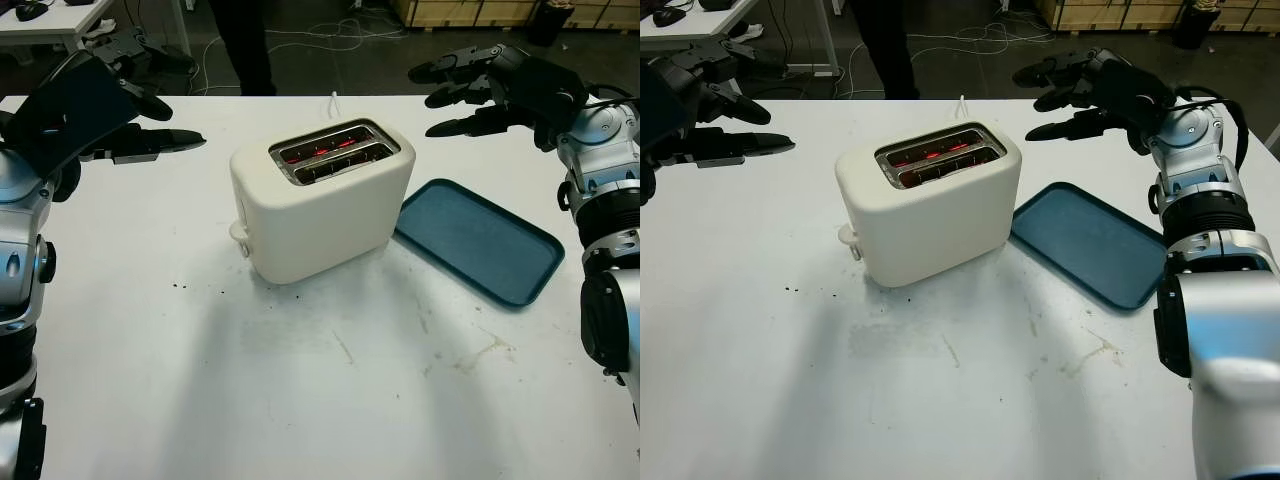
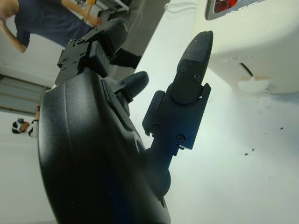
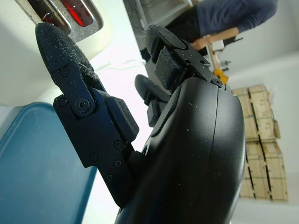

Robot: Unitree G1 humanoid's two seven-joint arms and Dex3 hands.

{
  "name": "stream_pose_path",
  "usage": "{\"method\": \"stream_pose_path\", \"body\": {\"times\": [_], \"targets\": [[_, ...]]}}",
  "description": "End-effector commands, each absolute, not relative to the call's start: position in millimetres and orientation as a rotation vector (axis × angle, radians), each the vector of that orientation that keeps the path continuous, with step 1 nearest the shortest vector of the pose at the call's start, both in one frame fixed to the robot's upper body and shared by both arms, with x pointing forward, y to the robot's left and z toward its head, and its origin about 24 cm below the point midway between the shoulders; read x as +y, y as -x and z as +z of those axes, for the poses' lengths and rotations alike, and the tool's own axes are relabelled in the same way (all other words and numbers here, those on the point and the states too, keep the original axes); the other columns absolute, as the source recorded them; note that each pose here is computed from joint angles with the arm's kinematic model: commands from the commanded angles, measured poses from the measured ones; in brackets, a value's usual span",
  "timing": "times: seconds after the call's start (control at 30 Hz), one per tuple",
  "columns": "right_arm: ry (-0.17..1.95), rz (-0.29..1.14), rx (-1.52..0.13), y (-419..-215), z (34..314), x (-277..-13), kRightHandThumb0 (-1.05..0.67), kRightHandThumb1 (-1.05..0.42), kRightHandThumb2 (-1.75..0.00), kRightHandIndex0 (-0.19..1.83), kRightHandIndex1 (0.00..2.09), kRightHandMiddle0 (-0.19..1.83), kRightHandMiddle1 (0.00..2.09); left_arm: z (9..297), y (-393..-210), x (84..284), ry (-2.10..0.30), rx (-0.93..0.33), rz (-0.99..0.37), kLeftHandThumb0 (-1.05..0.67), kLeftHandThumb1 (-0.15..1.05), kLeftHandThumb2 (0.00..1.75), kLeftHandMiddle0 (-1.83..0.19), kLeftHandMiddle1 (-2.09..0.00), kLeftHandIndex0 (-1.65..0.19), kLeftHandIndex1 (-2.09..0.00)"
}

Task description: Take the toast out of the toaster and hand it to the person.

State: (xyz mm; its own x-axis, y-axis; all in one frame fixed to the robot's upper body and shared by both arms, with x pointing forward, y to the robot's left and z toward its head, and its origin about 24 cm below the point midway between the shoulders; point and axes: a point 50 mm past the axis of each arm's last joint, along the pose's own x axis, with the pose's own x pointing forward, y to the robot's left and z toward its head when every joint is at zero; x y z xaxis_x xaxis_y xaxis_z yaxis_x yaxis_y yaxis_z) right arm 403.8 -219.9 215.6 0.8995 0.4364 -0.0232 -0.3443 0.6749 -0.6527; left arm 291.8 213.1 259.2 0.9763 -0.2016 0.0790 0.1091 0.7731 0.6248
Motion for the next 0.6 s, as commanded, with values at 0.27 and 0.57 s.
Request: {"method": "stream_pose_path", "body": {"times": [0.27,0.57], "targets": [[0.706,0.442,-0.157,-403.8,219.9,-218.8,-0.82,-0.71,0.0,0.35,0.6,0.61,0.0,263.8,-291.1,212.9,-0.678,-0.165,-0.163,-0.38,0.82,0.0,-0.02,-1.31,-0.11,-0.84],[0.718,0.433,-0.155,-404.2,219.4,-218.3,-0.81,-0.71,0.0,0.38,0.58,0.62,0.0,263.9,-290.8,213.0,-0.663,-0.162,-0.159,-0.37,0.82,0.0,-0.01,-1.3,-0.1,-0.84]]}}
